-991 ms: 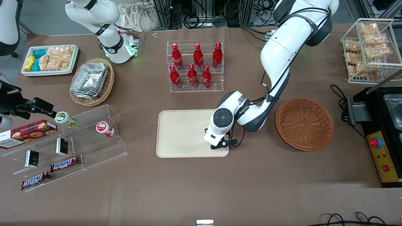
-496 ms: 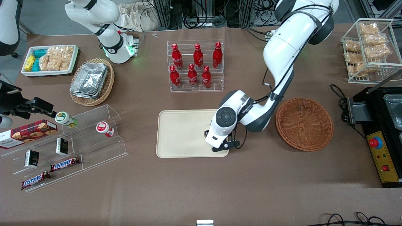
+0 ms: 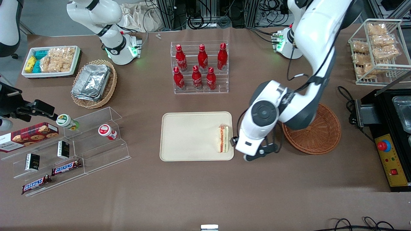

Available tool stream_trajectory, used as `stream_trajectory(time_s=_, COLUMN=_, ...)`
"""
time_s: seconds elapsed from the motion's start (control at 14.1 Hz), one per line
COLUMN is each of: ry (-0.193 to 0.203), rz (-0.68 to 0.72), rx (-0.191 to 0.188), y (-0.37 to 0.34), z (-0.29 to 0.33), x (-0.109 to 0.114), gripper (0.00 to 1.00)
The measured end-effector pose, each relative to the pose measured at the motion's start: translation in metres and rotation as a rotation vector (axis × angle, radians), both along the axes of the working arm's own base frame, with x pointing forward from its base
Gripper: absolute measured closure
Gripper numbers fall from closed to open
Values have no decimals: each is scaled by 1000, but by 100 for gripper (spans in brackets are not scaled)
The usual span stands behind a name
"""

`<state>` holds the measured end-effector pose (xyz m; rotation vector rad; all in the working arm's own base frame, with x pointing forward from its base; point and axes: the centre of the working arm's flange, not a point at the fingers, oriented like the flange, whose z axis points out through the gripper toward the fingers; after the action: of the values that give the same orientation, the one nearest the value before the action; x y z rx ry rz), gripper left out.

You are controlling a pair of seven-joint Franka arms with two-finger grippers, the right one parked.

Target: Place sandwich from basket to tray

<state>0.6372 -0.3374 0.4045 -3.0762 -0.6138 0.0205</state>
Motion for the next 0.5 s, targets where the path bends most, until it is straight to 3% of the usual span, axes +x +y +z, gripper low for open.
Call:
stream_trajectory(time_s=0.21, ry=-56, rz=86, rx=-10, y=58, z=69, x=10, gripper=0)
stream_trajectory(time_s=0.5, ry=-33, rz=64, rx=-27, y=119, z=112, x=7, gripper=0)
